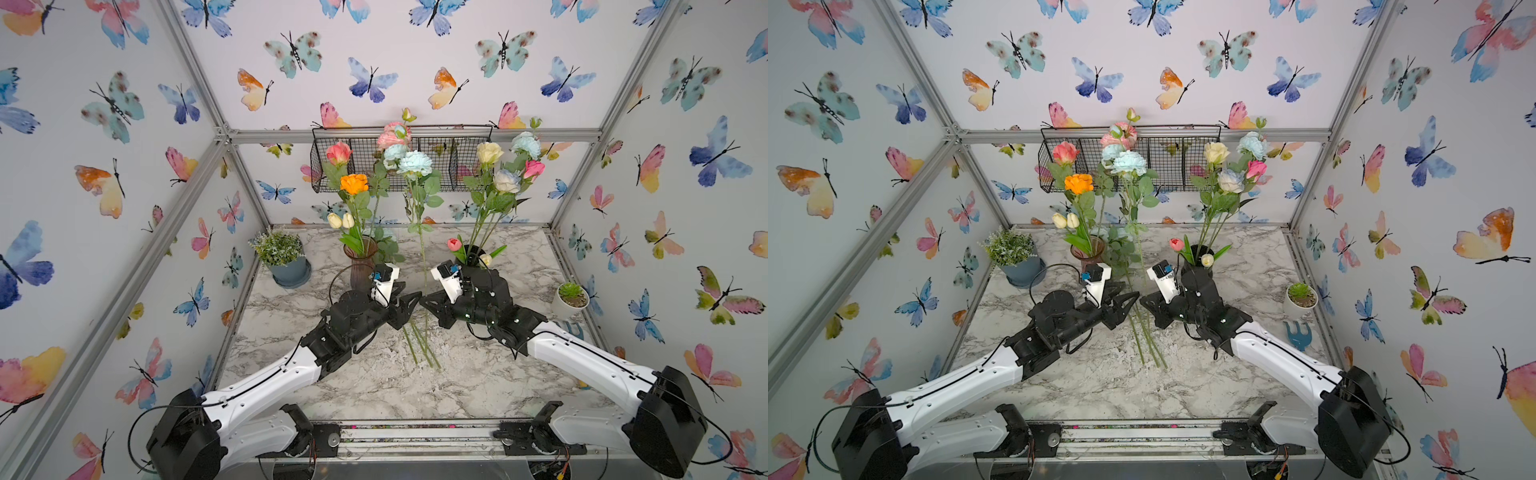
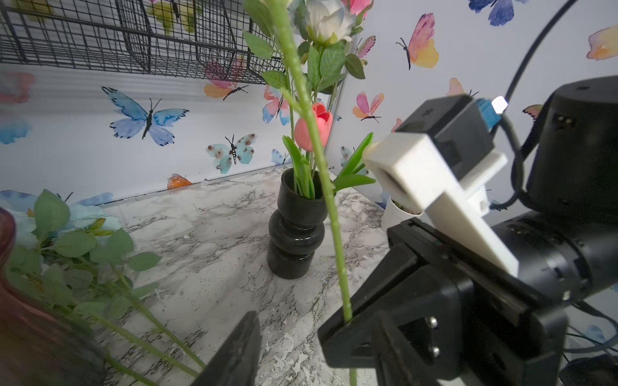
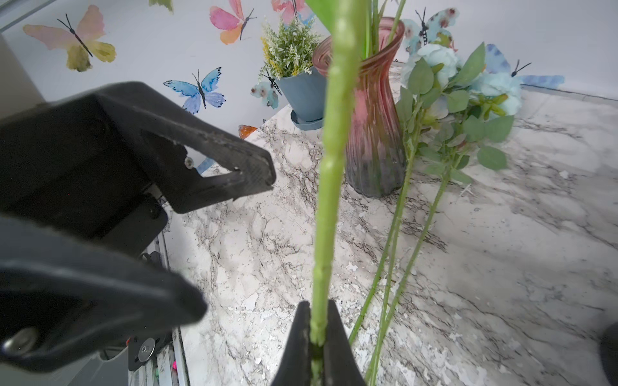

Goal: Pick out blue flowers from the vase
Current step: Place the flower at the center of the board.

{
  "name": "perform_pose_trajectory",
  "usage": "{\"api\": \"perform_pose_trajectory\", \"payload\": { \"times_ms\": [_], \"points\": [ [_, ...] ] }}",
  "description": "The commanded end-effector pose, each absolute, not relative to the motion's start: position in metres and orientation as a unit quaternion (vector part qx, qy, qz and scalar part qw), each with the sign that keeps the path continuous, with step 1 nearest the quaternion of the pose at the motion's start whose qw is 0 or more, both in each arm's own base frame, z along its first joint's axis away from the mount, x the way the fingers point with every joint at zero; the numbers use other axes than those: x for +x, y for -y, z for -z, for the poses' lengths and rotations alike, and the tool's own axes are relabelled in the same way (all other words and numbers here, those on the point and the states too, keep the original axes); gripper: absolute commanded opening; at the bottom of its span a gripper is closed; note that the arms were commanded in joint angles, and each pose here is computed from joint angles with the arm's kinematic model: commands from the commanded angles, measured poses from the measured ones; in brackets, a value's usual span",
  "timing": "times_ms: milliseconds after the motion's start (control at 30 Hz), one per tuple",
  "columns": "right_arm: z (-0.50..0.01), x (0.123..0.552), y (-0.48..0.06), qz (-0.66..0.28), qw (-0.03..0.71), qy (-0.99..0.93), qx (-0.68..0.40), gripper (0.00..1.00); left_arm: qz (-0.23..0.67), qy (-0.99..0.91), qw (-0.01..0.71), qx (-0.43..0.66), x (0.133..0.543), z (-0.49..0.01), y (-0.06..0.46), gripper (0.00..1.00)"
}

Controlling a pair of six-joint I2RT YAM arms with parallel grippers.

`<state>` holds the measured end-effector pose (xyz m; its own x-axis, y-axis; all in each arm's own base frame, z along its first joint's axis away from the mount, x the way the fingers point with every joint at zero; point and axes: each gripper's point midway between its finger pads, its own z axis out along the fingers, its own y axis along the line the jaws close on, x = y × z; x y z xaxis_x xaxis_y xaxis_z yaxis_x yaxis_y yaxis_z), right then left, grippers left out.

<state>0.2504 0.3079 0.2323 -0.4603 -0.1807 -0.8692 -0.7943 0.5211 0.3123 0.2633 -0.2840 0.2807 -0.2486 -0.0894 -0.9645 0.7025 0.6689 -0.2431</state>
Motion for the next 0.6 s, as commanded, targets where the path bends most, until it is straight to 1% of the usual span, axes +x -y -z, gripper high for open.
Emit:
{"api": "perform_pose_trajectory", "payload": {
  "times_ms": [0,133,333,433,567],
  "points": [
    [-0.234,0.243,-0.291,-0.352,0.417,-0.784,-0.297,0.02,0.328,-0.704,0.599,0.195,0.264,-0.293,0.264,0.54],
    [-0.214,0.228,-0.274,-0.335,0.393,-0.808,-0.283,0.02,0.32,-0.705,0.606,0.18,0.265,-0.294,0.247,0.54],
    [-0.17,0.208,-0.251,-0.317,0.341,-0.847,-0.259,0.02,0.317,-0.708,0.613,0.148,0.269,-0.292,0.216,0.54],
    [-0.157,0.205,-0.247,-0.298,0.318,-0.861,-0.262,0.02,0.316,-0.709,0.616,0.137,0.271,-0.291,0.206,0.54],
    [-0.152,0.211,-0.251,-0.288,0.308,-0.868,-0.264,0.02,0.313,-0.712,0.616,0.129,0.273,-0.287,0.2,0.54]
  ]
}}
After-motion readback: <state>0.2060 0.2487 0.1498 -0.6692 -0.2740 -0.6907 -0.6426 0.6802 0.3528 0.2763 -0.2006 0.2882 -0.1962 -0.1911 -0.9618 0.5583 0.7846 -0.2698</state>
